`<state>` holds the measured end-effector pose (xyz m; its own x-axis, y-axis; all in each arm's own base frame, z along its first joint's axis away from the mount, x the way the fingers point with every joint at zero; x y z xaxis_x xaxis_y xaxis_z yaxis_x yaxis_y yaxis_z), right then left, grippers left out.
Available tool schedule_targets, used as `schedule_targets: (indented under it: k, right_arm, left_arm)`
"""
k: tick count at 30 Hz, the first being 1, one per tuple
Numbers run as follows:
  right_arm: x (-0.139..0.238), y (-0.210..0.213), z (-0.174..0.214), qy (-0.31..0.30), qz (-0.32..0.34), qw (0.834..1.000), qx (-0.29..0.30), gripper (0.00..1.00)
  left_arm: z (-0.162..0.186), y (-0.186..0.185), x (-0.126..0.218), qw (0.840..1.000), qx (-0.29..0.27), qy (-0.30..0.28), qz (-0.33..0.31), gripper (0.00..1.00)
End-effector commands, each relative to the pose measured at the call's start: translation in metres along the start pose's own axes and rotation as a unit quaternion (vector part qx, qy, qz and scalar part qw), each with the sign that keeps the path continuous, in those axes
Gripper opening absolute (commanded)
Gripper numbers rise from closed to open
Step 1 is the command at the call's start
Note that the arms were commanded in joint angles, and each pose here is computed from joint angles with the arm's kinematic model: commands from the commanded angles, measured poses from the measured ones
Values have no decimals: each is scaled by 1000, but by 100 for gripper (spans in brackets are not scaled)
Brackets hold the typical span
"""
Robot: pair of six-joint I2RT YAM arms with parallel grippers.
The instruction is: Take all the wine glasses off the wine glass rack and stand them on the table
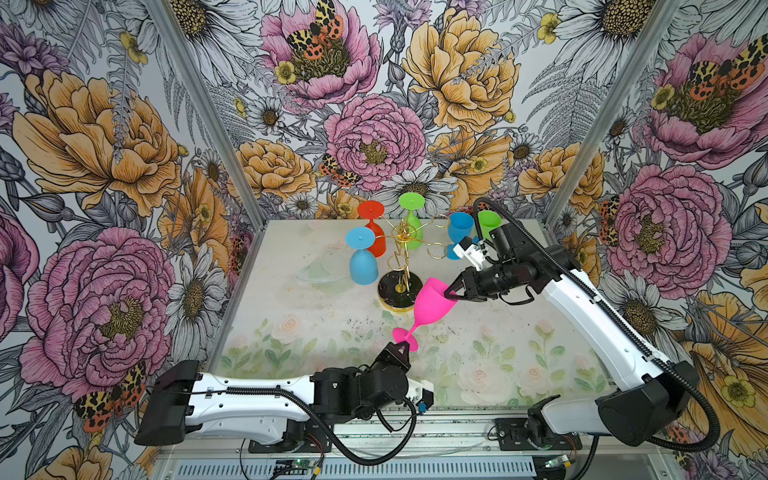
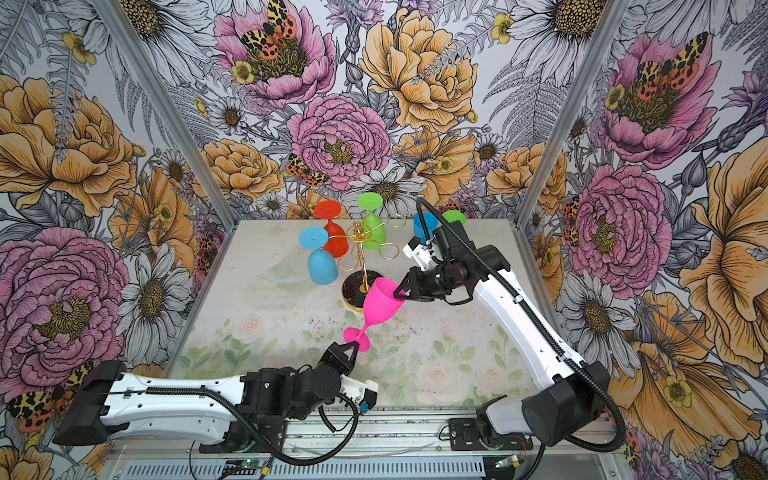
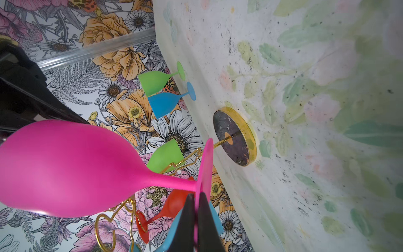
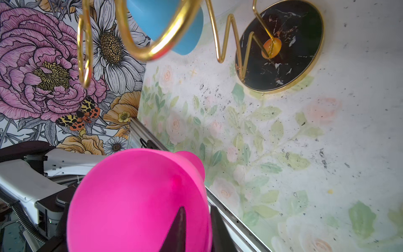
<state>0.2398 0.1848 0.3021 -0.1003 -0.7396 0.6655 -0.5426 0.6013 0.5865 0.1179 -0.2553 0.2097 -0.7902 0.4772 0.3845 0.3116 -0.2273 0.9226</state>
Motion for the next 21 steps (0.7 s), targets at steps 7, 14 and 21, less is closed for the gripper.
schedule_targets:
  k: [7,14,21]
  right_arm:
    - [-4,-9,5,10,30,999,10,5]
    - [-3,-15,7,8,49,999,12,0]
    - [18,-35,0,-24,150,988,18,0]
  left_arm:
    - [2,1,-6,1000,-10,21,-14,10]
    - [0,-4,-5,1000,-13,14,-9,42]
    - [2,-6,-3,999,50,5,5,74]
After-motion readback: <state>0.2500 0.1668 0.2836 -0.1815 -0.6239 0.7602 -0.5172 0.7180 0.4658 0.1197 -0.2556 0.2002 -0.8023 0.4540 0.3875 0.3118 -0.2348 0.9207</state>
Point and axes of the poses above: each gripper's point midway between its finger pads, its own x axis back along the fingers, its own y axis along the line the jaws close on, z = x × y, the point moved 5 cm from there along x, back along the fingers, and after that the axes turned 14 degrees about x, right-handed, at the moved point
